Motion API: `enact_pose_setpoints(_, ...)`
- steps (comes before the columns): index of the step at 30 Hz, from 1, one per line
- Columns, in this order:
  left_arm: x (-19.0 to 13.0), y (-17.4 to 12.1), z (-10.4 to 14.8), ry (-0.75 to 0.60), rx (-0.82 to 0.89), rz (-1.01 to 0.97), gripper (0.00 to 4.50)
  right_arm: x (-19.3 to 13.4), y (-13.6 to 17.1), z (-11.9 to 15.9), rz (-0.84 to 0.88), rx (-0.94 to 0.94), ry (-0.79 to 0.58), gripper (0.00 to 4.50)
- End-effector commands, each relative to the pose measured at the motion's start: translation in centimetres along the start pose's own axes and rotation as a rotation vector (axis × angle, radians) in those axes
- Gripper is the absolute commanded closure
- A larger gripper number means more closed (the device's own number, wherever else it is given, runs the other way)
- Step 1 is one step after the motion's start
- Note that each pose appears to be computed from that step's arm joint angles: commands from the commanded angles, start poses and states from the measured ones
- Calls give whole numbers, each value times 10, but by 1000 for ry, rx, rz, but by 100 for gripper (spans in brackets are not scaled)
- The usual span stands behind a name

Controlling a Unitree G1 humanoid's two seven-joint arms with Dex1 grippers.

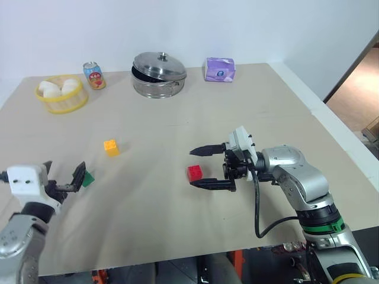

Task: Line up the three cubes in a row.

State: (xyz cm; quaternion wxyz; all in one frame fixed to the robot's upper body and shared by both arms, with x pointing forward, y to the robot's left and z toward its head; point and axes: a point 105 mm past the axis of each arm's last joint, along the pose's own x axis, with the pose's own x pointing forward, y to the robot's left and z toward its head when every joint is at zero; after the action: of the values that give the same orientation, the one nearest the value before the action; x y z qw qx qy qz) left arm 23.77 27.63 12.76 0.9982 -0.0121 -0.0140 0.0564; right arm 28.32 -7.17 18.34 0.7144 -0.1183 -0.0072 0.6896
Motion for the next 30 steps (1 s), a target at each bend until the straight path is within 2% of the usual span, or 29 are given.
enact_pose_setpoints(1,-11,-25,17,-93,14,22,0,-2,0,9,11,-47,-5,6)
enact_pose_setpoints(11,-14,-39,3,-65,-75,215,0,-4,-3,4,23,-44,14,6)
enact_pose_setpoints(17,-9,-28,0,-42,-74,292,0,-3,-3,5,32,-44,8,6)
enact_pose_setpoints(30,8,-33,-5,-6,-81,295,0,4,-9,15,86,-100,-16,6)
